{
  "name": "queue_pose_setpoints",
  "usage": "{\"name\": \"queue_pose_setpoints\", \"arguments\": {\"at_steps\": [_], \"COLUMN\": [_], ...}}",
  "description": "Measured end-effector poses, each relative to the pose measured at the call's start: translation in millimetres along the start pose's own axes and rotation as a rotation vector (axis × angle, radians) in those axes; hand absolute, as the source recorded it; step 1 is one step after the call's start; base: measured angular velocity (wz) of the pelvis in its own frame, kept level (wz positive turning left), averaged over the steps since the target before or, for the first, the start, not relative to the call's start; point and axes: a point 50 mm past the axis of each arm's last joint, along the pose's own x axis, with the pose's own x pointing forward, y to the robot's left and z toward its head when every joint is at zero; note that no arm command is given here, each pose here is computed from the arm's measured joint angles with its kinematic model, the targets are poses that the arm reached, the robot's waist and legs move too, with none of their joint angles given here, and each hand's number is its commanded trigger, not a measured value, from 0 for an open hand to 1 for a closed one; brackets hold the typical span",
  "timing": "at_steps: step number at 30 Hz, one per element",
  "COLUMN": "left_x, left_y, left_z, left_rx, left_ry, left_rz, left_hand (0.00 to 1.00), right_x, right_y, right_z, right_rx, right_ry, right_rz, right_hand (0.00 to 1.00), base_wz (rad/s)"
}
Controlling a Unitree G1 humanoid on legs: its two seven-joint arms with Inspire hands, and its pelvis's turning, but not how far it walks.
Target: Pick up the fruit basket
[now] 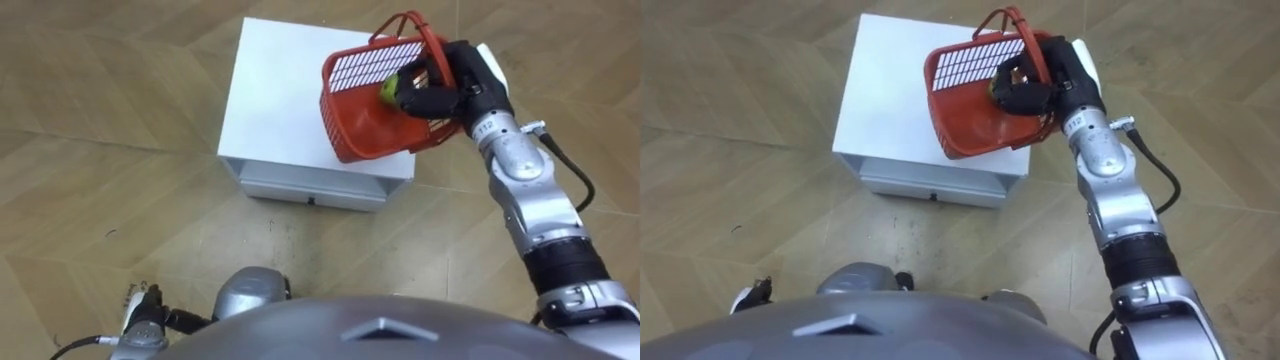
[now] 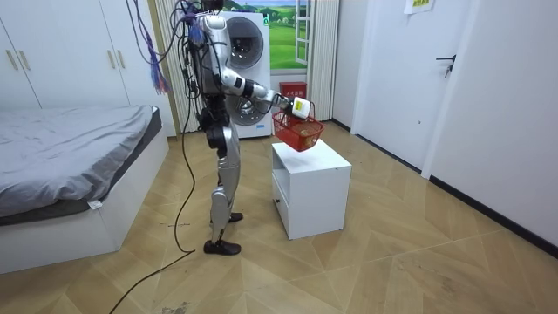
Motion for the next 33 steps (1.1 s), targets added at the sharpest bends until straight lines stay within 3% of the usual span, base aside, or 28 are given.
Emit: {"name": "queue_pose_setpoints", "arguments": {"at_steps": [10, 15, 21, 33], "left_x": [1.1, 3.7, 5.4, 2.0], "left_y": [-2.2, 17.3, 21.2, 11.3], "left_z": [7.5, 15.2, 31.8, -3.4], "left_rx": [-0.002, 0.016, 0.047, 0.062], "left_ry": [-0.014, -0.045, -0.101, 0.020], "left_rz": [-0.046, -0.014, 0.010, -0.025], "left_hand": [0.00, 0.00, 0.00, 0.00], "right_x": [0.1, 5.7, 24.9, 29.7], "right_y": [3.3, 9.7, 5.9, -12.7], "right_z": [-2.1, -3.5, 11.0, -8.1], "right_rx": [-0.076, -0.066, -0.090, -0.051], "right_ry": [0.023, 0.040, 0.022, 0.134], "right_rz": [0.028, 0.058, 0.060, 0.043], "right_hand": [1.00, 1.00, 1.00, 1.00], "base_wz": [0.02, 0.07, 0.05, 0.10]}}
